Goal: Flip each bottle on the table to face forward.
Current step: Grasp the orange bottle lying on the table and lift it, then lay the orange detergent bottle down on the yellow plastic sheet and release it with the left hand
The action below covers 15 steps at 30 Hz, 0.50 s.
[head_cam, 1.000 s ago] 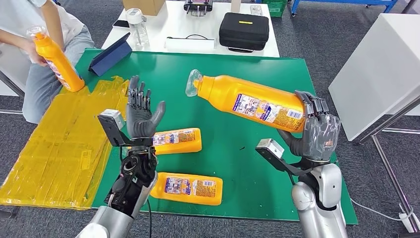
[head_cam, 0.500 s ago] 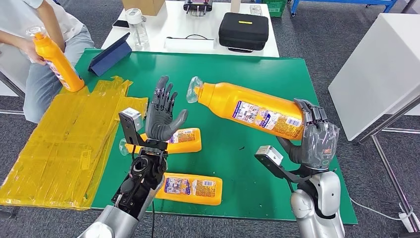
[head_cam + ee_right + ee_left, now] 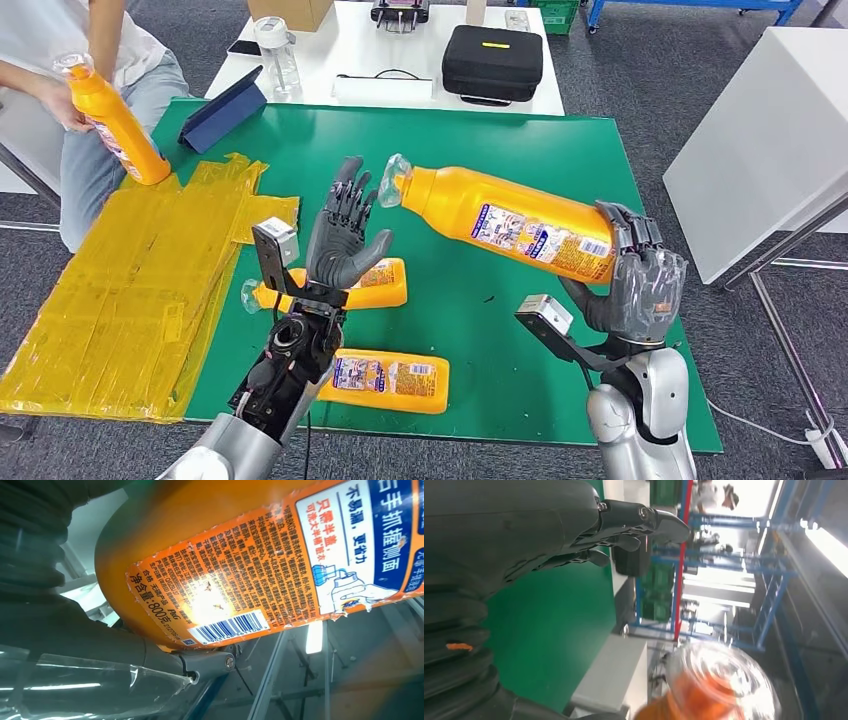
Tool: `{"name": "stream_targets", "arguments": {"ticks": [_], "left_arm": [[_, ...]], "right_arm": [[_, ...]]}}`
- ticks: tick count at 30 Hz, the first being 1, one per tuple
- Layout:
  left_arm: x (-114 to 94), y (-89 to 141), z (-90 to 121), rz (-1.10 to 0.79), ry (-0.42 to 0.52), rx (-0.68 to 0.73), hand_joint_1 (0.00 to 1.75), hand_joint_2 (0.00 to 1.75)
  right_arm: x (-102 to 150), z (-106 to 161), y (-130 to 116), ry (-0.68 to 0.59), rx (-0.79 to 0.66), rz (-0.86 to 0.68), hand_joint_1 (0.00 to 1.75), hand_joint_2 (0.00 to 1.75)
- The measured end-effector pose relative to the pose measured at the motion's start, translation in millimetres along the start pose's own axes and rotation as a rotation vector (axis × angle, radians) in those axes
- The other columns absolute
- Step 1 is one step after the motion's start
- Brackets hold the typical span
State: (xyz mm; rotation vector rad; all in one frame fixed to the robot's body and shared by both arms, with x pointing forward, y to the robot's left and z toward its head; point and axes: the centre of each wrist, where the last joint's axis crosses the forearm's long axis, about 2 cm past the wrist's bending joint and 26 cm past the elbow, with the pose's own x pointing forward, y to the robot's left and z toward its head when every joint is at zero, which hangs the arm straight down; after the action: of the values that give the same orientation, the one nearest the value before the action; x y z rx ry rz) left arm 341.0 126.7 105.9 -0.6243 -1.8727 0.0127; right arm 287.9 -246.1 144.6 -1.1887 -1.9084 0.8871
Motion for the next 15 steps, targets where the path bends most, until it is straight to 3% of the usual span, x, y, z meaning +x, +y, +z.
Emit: {"name": "stream_targets", "arguments": {"ticks": [15], "left_arm": [[3.1,-10.5,-2.2,0.05,-0.003,-0.08,0.0,1.75]], "right_arm": [[-0.7,11.5,4.2,0.029,0.053,-0.069,1.75,1.75]]}}
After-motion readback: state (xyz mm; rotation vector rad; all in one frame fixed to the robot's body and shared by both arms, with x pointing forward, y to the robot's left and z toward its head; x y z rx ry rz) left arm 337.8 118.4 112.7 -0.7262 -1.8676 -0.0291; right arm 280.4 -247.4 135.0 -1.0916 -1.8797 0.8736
